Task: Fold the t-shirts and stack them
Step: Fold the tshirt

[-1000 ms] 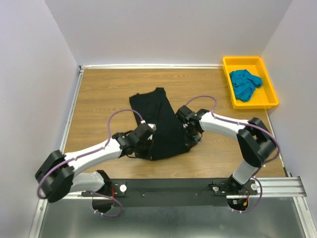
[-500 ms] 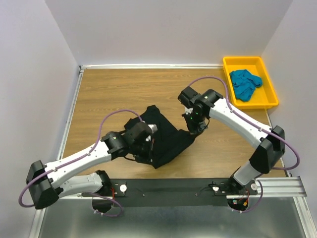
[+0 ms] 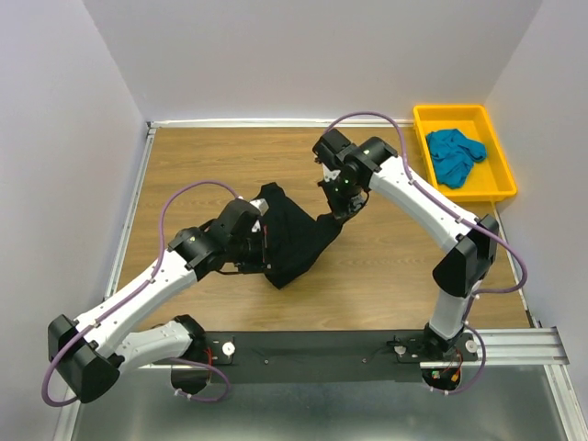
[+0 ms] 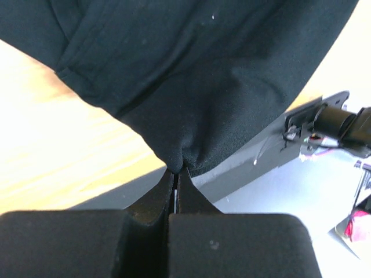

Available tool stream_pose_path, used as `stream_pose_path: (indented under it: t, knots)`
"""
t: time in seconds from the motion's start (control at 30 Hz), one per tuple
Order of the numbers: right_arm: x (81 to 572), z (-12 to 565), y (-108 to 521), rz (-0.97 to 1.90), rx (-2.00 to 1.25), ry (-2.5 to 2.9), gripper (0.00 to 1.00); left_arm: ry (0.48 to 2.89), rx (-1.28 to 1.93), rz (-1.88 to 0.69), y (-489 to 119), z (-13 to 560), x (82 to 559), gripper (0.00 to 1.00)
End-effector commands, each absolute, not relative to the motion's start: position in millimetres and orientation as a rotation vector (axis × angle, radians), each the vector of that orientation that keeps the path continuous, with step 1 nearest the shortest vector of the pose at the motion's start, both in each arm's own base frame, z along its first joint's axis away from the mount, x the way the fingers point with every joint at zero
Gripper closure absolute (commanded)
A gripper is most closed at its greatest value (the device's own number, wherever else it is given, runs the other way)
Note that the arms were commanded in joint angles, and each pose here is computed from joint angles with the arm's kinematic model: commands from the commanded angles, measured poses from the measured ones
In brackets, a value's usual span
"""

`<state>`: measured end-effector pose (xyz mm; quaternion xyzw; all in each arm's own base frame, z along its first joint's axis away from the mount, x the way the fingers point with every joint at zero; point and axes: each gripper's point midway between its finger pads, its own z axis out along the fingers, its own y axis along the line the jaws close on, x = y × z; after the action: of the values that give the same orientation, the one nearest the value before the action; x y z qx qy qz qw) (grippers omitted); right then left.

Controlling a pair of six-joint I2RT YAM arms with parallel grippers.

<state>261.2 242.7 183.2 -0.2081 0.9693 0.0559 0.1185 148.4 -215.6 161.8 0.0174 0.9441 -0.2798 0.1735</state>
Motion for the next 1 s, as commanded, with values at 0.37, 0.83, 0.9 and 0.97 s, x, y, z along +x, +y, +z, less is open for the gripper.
stream_pose_path:
  t: [0.37,0.83,0.9,0.97]
  knots:
    - [178,150,185,0.123,-0.480,3.040,0.99,2.672,0.235,-0.668,-213,144,164,1.00]
    - [60,149,179,0.650,-0.489,3.247,1.00,2.809,0.553,-0.773,-260,108,82,1.00]
    - [69,151,181,0.628,-0.508,3.218,0.99,2.822,0.526,-0.718,-250,109,82,1.00]
    - [98,163,186,0.534,-0.507,3.117,0.99,2.793,0.454,-0.657,-244,116,95,1.00]
